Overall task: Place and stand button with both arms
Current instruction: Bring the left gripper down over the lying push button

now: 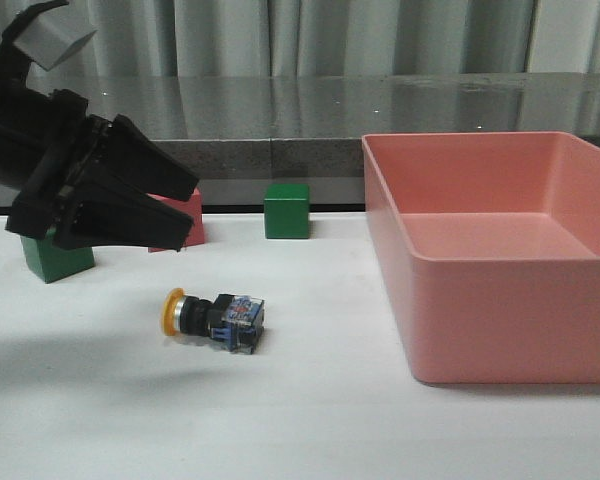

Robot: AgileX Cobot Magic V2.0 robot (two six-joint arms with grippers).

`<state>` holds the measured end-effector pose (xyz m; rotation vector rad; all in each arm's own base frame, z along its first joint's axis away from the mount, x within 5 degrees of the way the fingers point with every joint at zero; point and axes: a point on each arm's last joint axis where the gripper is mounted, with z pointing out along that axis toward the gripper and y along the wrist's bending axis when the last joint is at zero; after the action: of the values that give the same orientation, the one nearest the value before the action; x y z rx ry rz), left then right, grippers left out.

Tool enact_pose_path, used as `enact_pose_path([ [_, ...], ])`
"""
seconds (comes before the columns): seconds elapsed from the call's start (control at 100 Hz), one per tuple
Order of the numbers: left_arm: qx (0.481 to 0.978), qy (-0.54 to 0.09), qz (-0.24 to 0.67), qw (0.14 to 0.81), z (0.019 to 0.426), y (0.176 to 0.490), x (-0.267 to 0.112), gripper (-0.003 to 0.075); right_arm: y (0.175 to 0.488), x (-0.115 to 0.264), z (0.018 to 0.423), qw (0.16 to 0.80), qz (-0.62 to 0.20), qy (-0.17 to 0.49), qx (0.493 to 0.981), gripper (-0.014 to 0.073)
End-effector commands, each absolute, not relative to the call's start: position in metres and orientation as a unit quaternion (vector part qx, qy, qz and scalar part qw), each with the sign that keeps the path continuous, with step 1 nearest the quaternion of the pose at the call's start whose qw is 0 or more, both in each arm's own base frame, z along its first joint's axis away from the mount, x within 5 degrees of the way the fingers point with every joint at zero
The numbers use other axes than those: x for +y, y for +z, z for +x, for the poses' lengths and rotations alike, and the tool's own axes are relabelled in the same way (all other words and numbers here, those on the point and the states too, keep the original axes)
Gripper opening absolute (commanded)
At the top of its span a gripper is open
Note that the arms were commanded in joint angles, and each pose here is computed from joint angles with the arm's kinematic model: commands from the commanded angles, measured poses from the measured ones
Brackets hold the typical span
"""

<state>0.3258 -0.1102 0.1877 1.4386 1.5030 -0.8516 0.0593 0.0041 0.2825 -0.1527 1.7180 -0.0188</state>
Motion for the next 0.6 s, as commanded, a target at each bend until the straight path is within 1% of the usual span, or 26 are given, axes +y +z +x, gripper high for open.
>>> enact_pose_path([
  [0.0, 0.564, -0.351, 0.58, 0.471, 0.326, 0.212, -0.114, 0.0564, 0.297, 0.004, 0.06, 0.683, -0.065, -0.011, 0.728, -0.0061],
  [0.17, 0.544, -0.335, 0.6, 0.48, 0.325, 0.211, -0.114, 0.0564, 0.297, 0.004, 0.06, 0.683, -0.065, -0.011, 0.728, -0.0061],
  [0.37, 0.549, -0.321, 0.612, 0.47, 0.326, 0.207, -0.113, 0.0564, 0.297, 0.004, 0.06, 0.683, -0.065, -0.011, 0.728, -0.0061],
  [0.45, 0.553, -0.328, 0.609, 0.464, 0.327, 0.201, -0.113, 0.0564, 0.297, 0.004, 0.06, 0.683, -0.065, -0.011, 0.728, -0.0061],
  [0.59, 0.565, -0.346, 0.598, 0.451, 0.332, 0.181, -0.114, 0.0564, 0.297, 0.004, 0.06, 0.683, -0.065, -0.011, 0.728, -0.0061],
])
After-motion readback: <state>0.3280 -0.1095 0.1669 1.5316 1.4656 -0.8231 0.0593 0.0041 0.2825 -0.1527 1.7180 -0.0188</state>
